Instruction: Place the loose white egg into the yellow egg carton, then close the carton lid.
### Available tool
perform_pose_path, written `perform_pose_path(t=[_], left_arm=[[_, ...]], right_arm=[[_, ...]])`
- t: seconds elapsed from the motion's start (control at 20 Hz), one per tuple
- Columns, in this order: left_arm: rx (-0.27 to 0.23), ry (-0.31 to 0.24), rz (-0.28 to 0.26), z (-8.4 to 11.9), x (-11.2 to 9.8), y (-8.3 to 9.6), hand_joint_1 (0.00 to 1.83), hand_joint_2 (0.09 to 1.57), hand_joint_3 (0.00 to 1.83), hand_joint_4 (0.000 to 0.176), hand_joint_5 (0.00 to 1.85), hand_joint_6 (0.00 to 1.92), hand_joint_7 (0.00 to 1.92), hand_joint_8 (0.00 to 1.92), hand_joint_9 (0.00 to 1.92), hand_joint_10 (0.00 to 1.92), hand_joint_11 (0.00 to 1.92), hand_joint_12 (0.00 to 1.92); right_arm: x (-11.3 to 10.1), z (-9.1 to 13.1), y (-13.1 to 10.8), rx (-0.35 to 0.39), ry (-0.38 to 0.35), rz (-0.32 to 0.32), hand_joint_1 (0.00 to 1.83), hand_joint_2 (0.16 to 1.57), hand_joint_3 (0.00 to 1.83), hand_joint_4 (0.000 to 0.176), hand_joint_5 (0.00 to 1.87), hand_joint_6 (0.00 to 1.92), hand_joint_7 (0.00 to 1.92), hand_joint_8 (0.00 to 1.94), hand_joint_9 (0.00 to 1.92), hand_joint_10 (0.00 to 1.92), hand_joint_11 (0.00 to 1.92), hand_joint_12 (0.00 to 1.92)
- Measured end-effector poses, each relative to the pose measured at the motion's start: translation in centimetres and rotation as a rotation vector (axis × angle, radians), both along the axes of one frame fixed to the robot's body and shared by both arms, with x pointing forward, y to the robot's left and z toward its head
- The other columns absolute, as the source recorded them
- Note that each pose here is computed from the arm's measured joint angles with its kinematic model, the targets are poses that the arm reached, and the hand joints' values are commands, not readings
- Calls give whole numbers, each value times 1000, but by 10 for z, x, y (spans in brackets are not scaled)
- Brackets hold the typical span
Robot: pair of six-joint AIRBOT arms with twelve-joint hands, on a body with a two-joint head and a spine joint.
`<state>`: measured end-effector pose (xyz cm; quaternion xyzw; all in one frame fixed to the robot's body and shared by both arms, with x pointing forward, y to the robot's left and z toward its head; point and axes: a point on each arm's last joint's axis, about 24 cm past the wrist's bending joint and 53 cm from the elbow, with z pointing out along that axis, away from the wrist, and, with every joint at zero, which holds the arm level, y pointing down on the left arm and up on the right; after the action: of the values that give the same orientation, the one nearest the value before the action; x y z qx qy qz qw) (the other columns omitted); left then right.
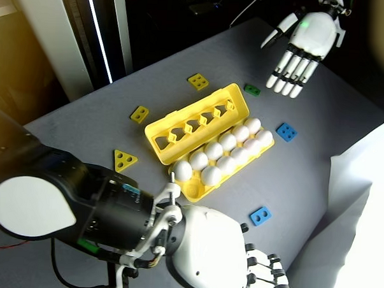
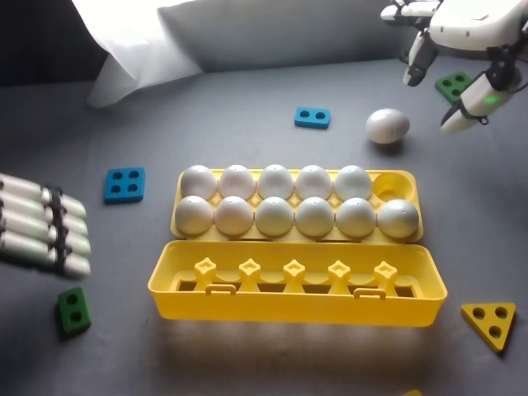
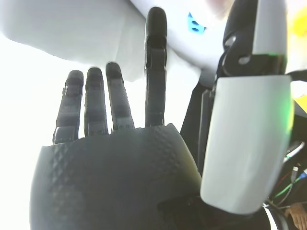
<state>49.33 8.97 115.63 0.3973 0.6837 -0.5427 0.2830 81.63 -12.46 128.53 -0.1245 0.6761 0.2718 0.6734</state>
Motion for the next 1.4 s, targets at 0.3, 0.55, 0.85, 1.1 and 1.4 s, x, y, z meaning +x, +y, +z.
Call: perform_pose_path(t=[0.3, 0.55, 0.85, 1.1, 1.4], left_arm=[[-35, 64, -77, 3, -25, -7, 0, 1243, 0, 0, 151, 6, 158, 10, 120, 15, 40, 26], [-29, 86, -95, -2, -33, -8, 0, 1245, 1, 0, 170, 0, 174, 0, 128, 0, 60, 59], [-36, 92, -90, -2, -33, -13, 0, 1246, 1, 0, 187, 3, 192, 1, 155, 3, 53, 82], [-46, 98, -81, 3, -31, -16, 0, 1246, 0, 0, 196, 4, 205, 6, 161, 4, 37, 87], [-48, 93, -84, 5, -31, -17, 0, 1246, 0, 0, 191, 5, 201, 5, 157, 5, 28, 94]], right_arm=[[-1, 0, 13, 5, -10, 28, 834, 770, 2, 175, 936, 21, 94, 19, 0, 0, 0, 0], [-16, -11, 35, -60, -31, 128, 830, 768, 0, 175, 953, 17, 118, 11, 0, 0, 0, 0], [-13, -9, 40, -92, -70, 138, 807, 794, 8, 167, 962, 8, 114, 1, 0, 0, 0, 0], [-4, -9, 37, -100, -75, 117, 861, 786, 1, 146, 1000, 17, 136, 9, 0, 0, 0, 0], [-2, -8, 49, -95, -82, 131, 861, 800, 6, 124, 1025, 20, 148, 9, 0, 0, 0, 0]])
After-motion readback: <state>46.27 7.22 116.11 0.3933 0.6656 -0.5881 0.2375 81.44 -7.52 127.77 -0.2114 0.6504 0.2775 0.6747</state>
